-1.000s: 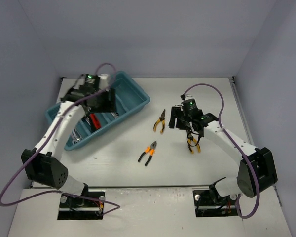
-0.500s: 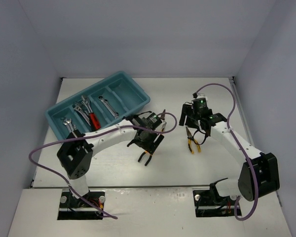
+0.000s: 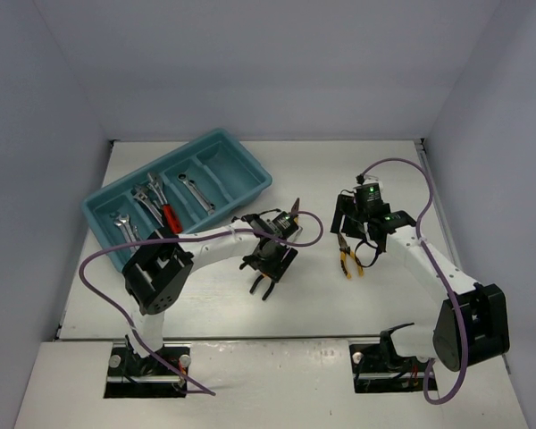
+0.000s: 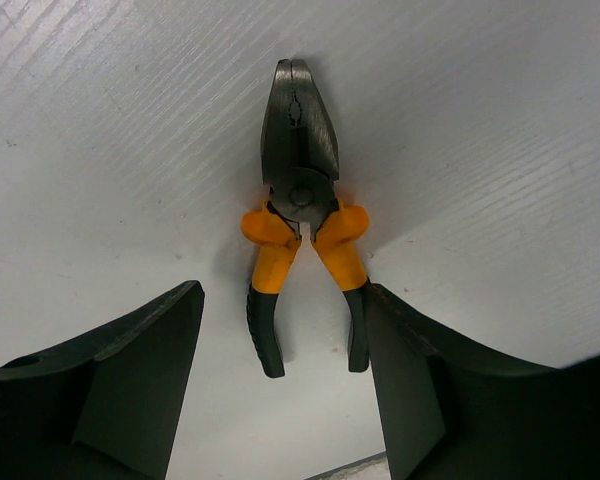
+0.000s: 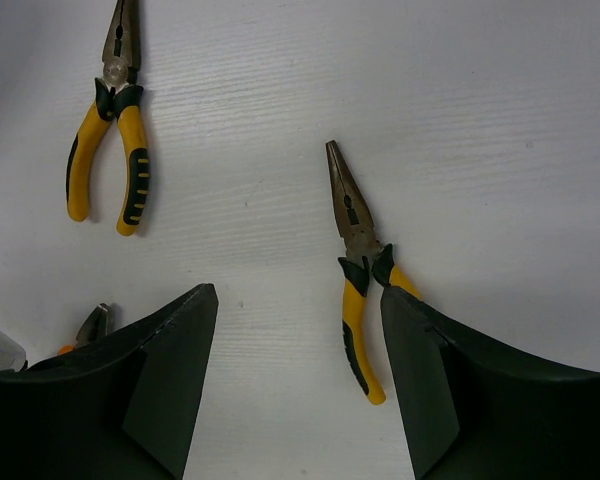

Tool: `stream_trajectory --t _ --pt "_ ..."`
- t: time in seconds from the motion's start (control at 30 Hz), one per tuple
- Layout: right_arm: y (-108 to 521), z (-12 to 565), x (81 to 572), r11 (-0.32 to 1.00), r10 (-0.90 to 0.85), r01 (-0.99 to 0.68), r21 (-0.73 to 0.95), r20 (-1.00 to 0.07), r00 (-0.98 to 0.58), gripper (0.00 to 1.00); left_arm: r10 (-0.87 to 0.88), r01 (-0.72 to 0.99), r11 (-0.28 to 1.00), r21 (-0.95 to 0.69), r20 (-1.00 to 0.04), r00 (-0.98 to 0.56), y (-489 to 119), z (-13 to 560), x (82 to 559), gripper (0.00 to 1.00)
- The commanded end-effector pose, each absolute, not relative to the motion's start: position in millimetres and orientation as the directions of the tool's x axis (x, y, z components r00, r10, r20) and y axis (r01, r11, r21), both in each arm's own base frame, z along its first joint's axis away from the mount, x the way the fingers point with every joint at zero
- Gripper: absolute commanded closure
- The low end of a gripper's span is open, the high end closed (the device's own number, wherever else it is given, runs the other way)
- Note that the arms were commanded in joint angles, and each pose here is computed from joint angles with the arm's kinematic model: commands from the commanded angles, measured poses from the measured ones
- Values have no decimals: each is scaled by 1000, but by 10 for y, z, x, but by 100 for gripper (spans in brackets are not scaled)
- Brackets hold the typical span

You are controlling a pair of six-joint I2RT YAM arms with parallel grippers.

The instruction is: Sort the tools into containers

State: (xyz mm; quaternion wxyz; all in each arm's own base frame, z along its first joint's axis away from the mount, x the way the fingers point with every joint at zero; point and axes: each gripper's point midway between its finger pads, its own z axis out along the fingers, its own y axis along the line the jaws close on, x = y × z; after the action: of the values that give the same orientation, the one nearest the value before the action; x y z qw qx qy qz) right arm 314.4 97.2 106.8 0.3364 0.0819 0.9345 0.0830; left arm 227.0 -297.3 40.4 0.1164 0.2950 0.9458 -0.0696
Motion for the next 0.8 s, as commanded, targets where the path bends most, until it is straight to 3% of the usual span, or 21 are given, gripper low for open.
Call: stream_trajectory --t 0.0,0.27,0.77 --pt "943 1148 3169 972 217 101 212 -643 -734 36 503 552 827 -104 -300 -810 -3099 499 2310 39" --pt "930 1100 3171 973 214 108 202 -636 -741 36 468 508 854 -114 -256 -846 -3146 328 2249 39" --pt "928 1071 3161 973 218 114 202 -630 -746 37 442 486 869 -96 -292 -848 -3334 310 2478 41"
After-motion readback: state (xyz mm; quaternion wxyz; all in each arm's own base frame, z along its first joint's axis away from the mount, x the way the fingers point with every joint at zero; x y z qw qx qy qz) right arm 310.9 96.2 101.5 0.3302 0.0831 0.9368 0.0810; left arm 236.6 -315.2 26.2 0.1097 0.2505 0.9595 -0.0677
